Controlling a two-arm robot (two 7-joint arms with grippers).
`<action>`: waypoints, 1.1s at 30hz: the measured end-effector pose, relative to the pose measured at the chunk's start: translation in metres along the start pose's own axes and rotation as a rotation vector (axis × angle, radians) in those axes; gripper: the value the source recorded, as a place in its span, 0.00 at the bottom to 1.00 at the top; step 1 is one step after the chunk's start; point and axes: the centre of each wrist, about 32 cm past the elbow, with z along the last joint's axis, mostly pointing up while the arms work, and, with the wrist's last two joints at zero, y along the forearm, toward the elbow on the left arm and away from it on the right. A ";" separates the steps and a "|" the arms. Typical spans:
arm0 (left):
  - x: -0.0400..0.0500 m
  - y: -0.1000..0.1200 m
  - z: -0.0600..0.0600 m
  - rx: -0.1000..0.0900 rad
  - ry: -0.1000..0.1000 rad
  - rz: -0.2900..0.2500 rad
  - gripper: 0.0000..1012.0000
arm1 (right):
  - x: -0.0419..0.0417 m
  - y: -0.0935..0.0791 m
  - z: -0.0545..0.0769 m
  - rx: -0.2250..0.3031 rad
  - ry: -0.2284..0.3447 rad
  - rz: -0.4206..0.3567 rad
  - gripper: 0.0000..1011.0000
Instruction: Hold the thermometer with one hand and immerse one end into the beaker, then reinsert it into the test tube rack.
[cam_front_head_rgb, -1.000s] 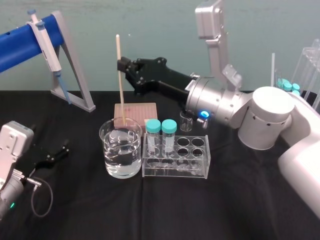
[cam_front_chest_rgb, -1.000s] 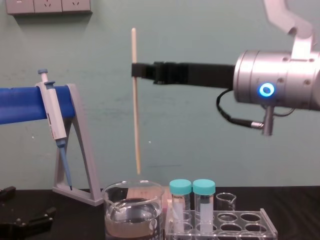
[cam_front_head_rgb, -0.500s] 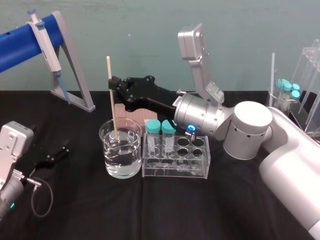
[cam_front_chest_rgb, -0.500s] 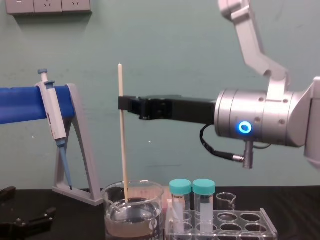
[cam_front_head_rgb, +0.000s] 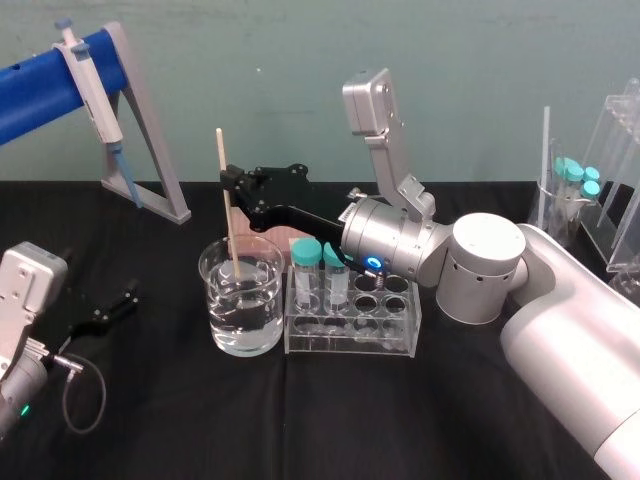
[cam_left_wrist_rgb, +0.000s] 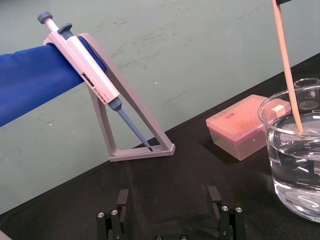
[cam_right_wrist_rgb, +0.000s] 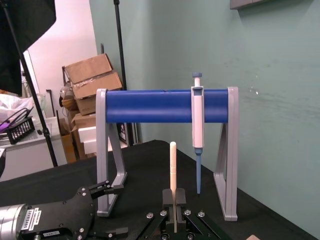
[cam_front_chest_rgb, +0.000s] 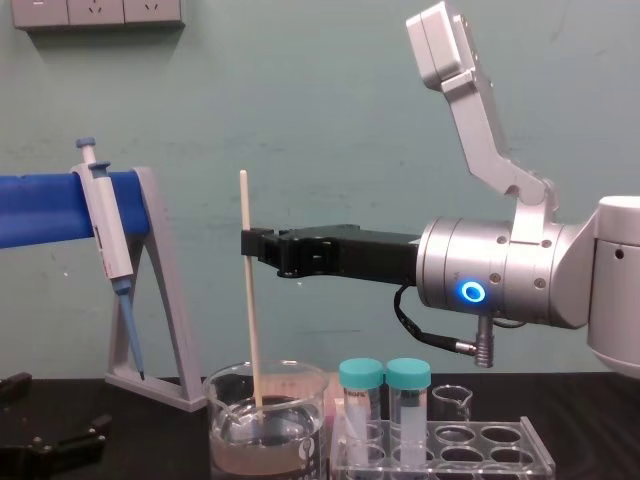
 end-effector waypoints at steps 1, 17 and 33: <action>0.0000 0.000 0.000 0.000 0.000 0.000 0.99 | 0.0000 0.000 0.000 -0.001 0.000 -0.001 0.03; 0.0000 0.000 0.000 0.000 0.000 0.000 0.99 | -0.0015 -0.003 -0.014 -0.039 0.012 -0.014 0.03; 0.0000 0.000 0.000 0.000 0.000 0.000 0.99 | -0.0024 -0.006 -0.017 -0.049 0.019 -0.019 0.03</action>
